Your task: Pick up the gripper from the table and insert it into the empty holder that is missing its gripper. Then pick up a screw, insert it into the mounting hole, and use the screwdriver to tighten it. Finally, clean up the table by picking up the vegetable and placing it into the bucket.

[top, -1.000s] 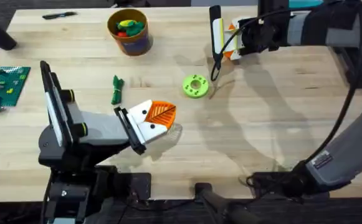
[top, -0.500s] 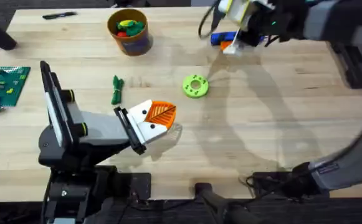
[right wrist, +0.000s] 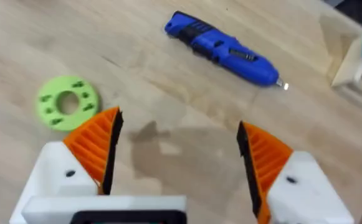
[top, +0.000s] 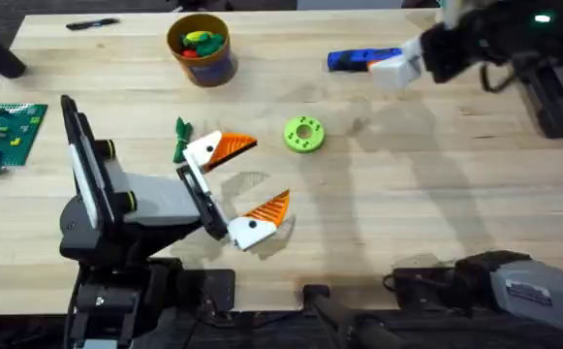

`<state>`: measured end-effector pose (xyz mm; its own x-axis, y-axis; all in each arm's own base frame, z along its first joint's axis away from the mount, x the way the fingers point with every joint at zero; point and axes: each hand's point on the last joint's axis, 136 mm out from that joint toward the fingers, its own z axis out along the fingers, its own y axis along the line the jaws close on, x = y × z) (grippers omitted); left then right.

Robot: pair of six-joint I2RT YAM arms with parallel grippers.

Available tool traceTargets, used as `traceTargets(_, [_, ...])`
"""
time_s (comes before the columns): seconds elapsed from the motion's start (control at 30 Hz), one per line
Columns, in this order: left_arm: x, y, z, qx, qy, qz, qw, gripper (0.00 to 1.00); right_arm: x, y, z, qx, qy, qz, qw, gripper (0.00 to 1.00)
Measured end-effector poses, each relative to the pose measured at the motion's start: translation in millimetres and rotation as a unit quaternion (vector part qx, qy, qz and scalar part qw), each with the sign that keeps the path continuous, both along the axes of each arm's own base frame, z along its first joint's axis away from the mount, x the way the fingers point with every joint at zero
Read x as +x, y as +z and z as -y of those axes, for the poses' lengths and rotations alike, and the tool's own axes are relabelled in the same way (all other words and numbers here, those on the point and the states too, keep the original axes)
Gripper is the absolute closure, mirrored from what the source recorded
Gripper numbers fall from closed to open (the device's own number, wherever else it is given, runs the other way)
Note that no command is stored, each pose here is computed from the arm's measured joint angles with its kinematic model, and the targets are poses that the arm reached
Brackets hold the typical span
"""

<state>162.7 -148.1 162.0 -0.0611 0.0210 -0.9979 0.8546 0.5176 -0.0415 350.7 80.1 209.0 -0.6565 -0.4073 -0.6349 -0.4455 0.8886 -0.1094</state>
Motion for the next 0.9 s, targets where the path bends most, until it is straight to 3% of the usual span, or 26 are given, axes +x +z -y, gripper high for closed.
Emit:
traceTargets(0.03, [11.2, 0, -7.4, -0.015, 0.041, -0.025, 0.999, 0.015, -37, 15, 9, 0.030, -0.052, -0.025, 0.998, 0.009])
traceTargets(0.1, [17.6, 0, -13.3, -0.026, 0.070, -0.054, 0.996, 0.016, -54, 17, 16, 0.038, -0.087, -0.040, 0.995, 0.009])
traceTargets(0.17, [21.0, -4, -21.2, -0.029, 0.107, -0.102, 0.989, 0.015, -68, 18, 23, 0.038, -0.113, -0.054, 0.991, 0.009])
traceTargets(0.27, [20.6, -14, -35.3, -0.023, 0.165, -0.177, 0.970, 0.015, -83, 21, 30, 0.038, -0.141, -0.070, 0.987, 0.009])
traceTargets(0.37, [19.7, -2, -47.4, -0.010, 0.209, -0.195, 0.958, 0.015, -87, 26, 33, 0.041, -0.158, -0.075, 0.984, 0.009])
traceTargets(0.53, [20.3, 35, -65.8, 0.046, 0.260, -0.213, 0.941, 0.015, -87, 30, 35, 0.056, -0.182, -0.076, 0.979, 0.009])
traceTargets(0.67, [25.2, 35, -80.4, 0.115, 0.286, -0.288, 0.907, 0.015, -89, 29, 41, 0.068, -0.211, -0.085, 0.971, 0.009])
traceTargets(0.77, [38.1, 38, -86.9, 0.152, 0.292, -0.337, 0.882, 0.015, -91, 27, 44, 0.071, -0.224, -0.090, 0.968, 0.009])
traceTargets(0.9, [69.9, 58, -90.5, 0.171, 0.295, -0.353, 0.871, 0.015, -91, 27, 45, 0.074, -0.229, -0.090, 0.967, 0.009])
